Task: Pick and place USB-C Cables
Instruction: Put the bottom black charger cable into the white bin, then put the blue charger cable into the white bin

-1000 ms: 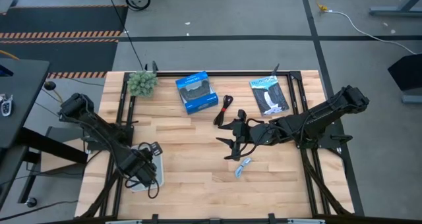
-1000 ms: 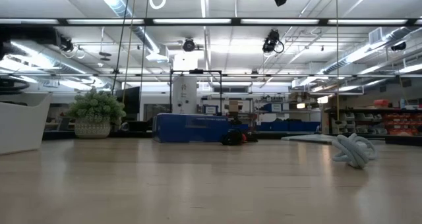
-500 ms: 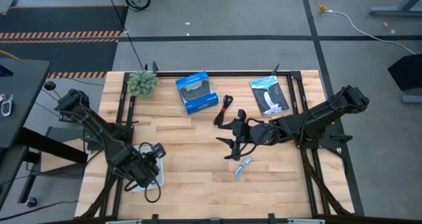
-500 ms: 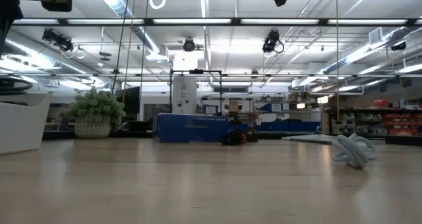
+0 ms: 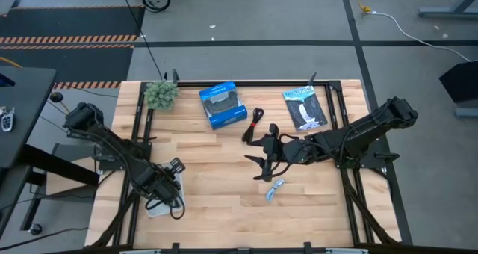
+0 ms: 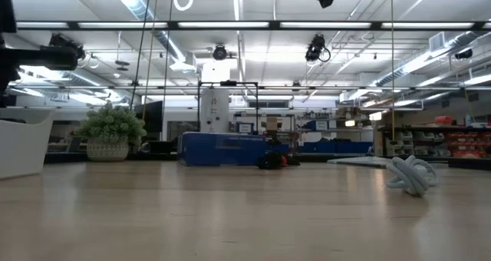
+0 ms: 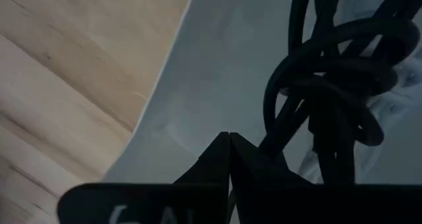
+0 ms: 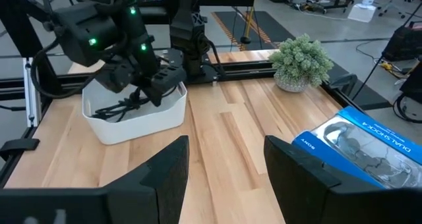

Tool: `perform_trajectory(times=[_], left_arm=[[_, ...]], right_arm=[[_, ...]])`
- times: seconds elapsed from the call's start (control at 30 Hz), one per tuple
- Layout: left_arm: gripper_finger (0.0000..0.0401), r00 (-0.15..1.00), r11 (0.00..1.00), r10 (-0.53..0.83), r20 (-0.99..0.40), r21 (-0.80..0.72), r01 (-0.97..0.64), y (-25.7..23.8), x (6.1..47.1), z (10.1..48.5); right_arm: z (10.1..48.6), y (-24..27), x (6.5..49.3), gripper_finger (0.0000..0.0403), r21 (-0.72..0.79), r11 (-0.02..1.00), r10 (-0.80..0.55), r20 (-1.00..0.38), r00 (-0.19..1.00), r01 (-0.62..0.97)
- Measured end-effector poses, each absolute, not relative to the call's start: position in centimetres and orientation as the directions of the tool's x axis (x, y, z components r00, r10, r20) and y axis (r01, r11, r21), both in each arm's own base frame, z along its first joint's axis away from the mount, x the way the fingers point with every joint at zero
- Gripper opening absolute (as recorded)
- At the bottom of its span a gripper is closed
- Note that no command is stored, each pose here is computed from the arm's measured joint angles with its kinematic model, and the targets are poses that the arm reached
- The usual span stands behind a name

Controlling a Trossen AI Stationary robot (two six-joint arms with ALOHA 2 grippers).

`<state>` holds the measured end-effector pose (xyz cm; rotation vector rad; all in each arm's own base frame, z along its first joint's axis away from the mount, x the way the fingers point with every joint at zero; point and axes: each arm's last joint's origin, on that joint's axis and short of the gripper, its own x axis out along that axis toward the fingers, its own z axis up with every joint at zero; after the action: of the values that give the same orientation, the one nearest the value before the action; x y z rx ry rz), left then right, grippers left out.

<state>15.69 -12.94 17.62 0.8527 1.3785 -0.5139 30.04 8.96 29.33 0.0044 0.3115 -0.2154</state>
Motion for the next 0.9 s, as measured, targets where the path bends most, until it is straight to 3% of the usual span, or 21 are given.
perform_trajectory(times=[0.3, 0.53, 0.67, 0.77, 0.9], left_arm=[[0.0011, 0.256, 0.638, 0.108, -0.961, 0.265, 0.723, -14.3, 17.3, 23.3], [0.0011, 0.356, 0.689, -0.038, -0.934, 0.234, 0.686, -14.8, 18.0, 24.9], [0.0011, 0.43, 0.749, -0.08, -0.899, 0.231, 0.621, -14.8, 18.2, 23.8], [0.0011, 0.421, 0.793, -0.043, -0.906, 0.225, 0.566, -14.3, 17.8, 23.0], [0.0011, 0.427, 0.827, -0.035, -0.904, 0.214, 0.52, -14.1, 17.9, 23.0]], right_arm=[[29.3, 8.8, 30.1, 0.0203, -0.023, 0.976, -0.214, -0.305, 0.928, 0.218], [28.2, 9.3, 30.4, 0.0203, -0.026, 0.992, -0.122, -0.377, 0.918, 0.122], [25.2, 10.0, 31.7, 0.0203, -0.076, 0.994, -0.104, -0.471, 0.876, 0.077], [22.4, 10.6, 32.1, 0.0203, -0.094, 0.996, -0.063, -0.596, 0.8, 0.008], [21.0, 11.1, 32.2, 0.021, 0.027, 1.0, 0.029, -0.75, 0.66, -0.013]])
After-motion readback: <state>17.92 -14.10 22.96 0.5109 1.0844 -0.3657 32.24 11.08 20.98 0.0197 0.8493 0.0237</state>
